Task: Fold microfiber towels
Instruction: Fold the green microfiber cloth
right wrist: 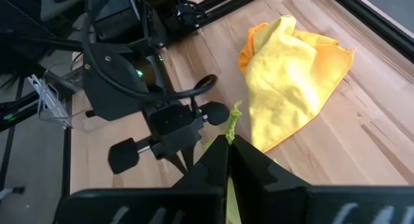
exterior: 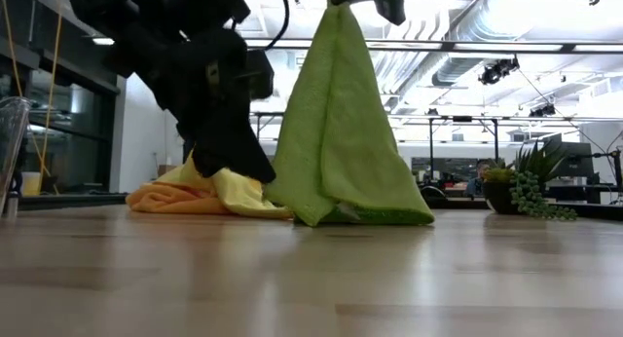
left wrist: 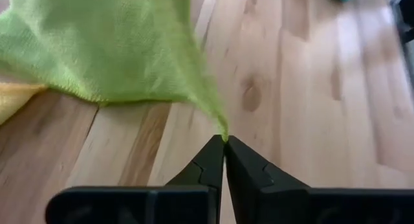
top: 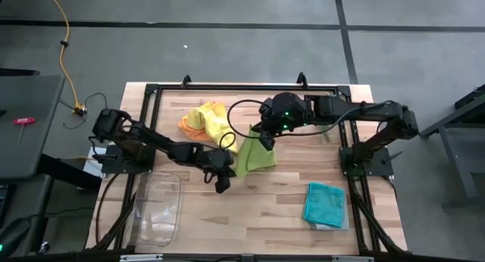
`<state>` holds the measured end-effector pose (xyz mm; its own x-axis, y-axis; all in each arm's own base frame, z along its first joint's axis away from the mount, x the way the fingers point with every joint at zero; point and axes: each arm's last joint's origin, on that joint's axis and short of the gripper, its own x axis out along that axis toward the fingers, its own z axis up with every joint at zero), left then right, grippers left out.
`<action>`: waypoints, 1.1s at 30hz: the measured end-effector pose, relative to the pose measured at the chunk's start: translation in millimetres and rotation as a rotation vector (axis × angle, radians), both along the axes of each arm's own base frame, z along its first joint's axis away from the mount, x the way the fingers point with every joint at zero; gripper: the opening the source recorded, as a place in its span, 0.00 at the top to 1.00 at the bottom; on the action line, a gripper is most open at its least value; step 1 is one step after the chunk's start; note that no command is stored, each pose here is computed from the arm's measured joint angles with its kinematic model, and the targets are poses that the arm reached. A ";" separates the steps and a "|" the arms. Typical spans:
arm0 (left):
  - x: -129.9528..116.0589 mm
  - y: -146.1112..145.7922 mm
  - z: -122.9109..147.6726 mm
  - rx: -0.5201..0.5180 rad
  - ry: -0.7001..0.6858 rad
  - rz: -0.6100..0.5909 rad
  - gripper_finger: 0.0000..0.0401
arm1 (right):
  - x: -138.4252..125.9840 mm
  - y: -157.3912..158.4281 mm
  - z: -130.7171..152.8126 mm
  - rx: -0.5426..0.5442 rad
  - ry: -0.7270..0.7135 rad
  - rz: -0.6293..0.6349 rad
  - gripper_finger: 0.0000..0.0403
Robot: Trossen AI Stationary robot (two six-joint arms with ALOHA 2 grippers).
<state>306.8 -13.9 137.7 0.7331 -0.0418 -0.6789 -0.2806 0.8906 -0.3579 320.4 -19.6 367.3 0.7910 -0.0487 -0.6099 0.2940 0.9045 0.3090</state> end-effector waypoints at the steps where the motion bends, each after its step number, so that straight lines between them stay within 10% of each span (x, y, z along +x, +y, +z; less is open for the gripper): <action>1: -0.4 0.9 3.0 -0.002 -0.009 0.001 0.99 | -0.5 -1.2 0.5 -0.001 -0.001 -0.003 1.00; 15: -51.7 54.8 104.4 0.143 -0.137 0.089 1.00 | -66.8 -1.1 26.4 -0.103 0.116 -0.007 1.00; 33: -62.3 126.6 227.1 0.597 -0.184 0.149 1.00 | -113.4 -33.8 26.2 -0.351 0.382 -0.314 1.00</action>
